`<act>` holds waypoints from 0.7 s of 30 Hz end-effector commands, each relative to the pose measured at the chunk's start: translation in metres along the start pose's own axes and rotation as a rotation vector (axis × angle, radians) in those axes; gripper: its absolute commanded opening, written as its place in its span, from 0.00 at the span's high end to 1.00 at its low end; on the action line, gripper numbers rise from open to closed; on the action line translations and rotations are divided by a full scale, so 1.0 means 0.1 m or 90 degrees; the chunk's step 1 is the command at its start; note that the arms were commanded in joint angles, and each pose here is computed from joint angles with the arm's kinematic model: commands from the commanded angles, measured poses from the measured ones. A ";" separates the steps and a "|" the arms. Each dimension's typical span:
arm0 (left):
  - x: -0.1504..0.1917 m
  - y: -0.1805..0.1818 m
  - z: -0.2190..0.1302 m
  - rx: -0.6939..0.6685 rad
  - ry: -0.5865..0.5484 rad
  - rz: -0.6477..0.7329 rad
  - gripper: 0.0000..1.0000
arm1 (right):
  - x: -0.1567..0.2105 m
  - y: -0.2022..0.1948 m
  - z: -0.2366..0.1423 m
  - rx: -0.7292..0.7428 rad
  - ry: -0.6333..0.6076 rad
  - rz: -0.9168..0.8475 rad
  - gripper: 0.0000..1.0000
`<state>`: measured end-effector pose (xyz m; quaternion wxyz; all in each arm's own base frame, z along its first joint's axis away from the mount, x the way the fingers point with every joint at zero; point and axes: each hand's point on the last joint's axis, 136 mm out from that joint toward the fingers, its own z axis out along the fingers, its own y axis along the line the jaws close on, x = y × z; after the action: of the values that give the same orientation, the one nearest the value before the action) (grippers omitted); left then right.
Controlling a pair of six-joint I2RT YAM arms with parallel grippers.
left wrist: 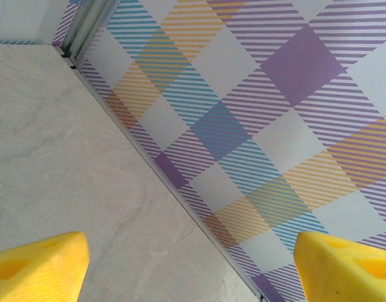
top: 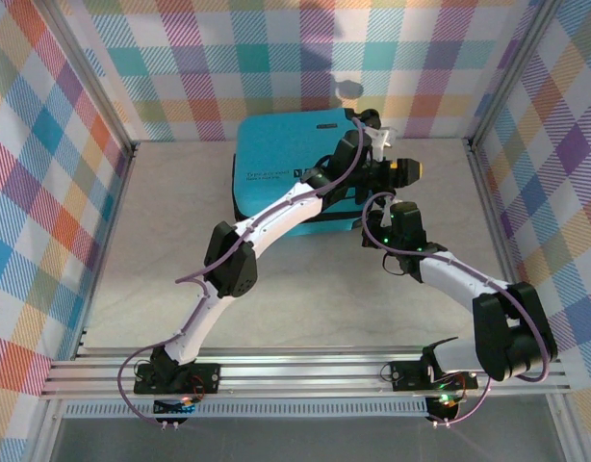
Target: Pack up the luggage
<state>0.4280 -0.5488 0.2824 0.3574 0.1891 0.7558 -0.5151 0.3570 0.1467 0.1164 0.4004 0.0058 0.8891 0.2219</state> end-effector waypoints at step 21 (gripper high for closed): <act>-0.04 0.43 -0.40 -0.199 -0.019 0.039 0.16 | -0.06 -0.55 -0.10 0.127 0.021 0.047 1.00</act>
<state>0.4395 -0.5256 0.2653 0.4071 0.1621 0.7883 -0.4320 0.3591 0.1190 0.1099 0.3878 0.0392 0.9022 0.1846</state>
